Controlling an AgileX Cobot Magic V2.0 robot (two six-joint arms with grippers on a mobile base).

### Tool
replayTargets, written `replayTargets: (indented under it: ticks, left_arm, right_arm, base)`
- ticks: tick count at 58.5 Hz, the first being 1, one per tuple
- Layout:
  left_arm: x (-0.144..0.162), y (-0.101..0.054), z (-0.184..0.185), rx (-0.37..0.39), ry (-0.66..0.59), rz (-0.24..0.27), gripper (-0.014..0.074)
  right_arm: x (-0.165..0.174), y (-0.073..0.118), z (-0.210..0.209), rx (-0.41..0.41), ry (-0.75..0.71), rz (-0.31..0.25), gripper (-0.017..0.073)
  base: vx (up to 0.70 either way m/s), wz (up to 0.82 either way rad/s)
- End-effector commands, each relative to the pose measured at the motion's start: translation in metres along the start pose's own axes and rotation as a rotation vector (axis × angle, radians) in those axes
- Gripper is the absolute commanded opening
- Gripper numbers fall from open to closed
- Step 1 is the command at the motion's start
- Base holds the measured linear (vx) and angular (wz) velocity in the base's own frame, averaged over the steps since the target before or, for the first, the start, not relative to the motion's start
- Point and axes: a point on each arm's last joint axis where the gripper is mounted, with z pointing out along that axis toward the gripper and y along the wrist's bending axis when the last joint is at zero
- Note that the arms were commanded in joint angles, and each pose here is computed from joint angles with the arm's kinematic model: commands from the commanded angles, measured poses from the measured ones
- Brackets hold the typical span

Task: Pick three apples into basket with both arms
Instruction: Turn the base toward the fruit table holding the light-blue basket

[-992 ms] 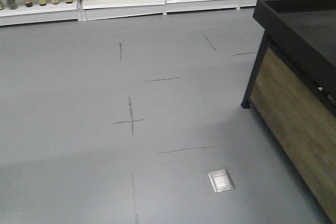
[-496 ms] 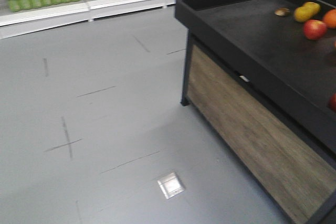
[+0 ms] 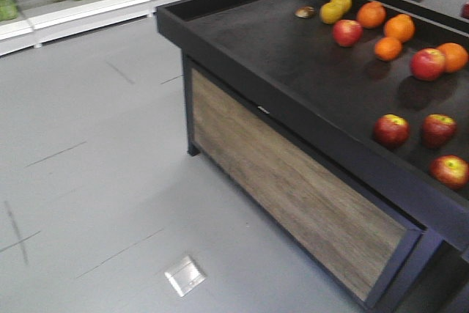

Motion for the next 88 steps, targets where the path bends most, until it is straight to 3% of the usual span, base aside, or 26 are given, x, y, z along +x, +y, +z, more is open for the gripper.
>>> replayTargets:
  ticks: [1, 88]
  left_arm:
    - [-0.0161, -0.0031, -0.0032, 0.019, -0.118, -0.011, -0.0006]
    - [-0.0161, -0.0031, -0.0032, 0.019, -0.118, -0.011, -0.0006]
  right_arm:
    - [-0.0027, 0.0008, -0.0003, -0.015, -0.072, -0.007, -0.0005]
    - [-0.0027, 0.0008, -0.0003, -0.015, -0.072, -0.007, -0.0005]
  base:
    - [0.09, -0.41]
    - [0.08, -0.43]
